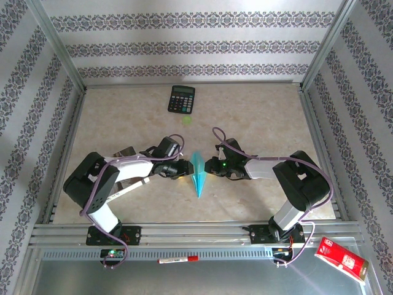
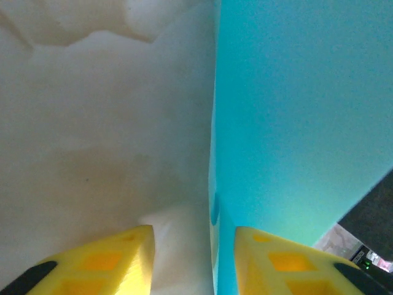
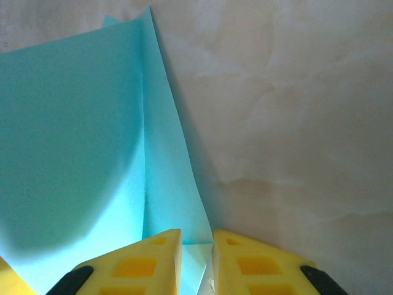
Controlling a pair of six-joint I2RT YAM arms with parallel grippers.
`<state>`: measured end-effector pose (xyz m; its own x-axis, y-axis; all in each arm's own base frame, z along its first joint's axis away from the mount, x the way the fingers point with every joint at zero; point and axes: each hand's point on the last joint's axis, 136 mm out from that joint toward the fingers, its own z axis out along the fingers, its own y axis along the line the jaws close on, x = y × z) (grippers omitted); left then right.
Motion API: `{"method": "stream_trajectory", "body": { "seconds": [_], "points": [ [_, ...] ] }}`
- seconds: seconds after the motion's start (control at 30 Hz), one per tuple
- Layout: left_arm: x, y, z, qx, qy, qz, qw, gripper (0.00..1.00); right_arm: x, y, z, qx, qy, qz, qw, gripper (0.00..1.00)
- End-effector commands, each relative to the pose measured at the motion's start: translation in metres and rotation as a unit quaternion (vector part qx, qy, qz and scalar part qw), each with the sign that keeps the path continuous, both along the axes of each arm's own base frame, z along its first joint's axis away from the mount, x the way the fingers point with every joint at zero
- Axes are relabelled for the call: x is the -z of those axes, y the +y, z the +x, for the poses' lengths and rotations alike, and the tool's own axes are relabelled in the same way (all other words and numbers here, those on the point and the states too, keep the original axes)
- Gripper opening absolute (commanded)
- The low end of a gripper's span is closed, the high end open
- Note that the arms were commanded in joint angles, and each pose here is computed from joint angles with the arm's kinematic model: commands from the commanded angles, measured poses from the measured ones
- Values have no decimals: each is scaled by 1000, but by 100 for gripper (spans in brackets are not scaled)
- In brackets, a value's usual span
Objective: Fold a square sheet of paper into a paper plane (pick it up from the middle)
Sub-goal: Move a paper plane to the center of the table.
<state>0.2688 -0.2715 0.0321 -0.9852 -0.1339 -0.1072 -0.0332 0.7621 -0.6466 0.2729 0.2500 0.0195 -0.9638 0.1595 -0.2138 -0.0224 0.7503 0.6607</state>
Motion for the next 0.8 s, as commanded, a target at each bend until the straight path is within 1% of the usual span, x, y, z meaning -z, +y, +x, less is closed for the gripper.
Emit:
{"method": "stream_trajectory", "body": {
  "seconds": [0.0, 0.2, 0.33, 0.43, 0.5, 0.77],
  "points": [
    [-11, -12, 15, 0, -21, -24, 999, 32, 7, -8, -3, 1, -1, -19, 1000, 20],
    [-13, -17, 24, -2, -23, -35, 999, 14, 3, -7, 1, 5, -4, -13, 1000, 16],
    [-12, -7, 26, -17, -25, -26, 999, 5, -3, -9, 3, 12, -7, -6, 1000, 10],
    [-13, 1, 27, -25, -25, -23, 999, 2, -7, -12, 3, 20, -10, 1, 1000, 4],
    [-12, 5, 27, -27, -24, -20, 999, 1, -8, -15, 4, 24, -12, 1, 1000, 3],
    [-13, 14, 27, -34, -24, -19, 999, 1, -6, -20, 2, 30, -9, -1, 1000, 3]
  ]
}}
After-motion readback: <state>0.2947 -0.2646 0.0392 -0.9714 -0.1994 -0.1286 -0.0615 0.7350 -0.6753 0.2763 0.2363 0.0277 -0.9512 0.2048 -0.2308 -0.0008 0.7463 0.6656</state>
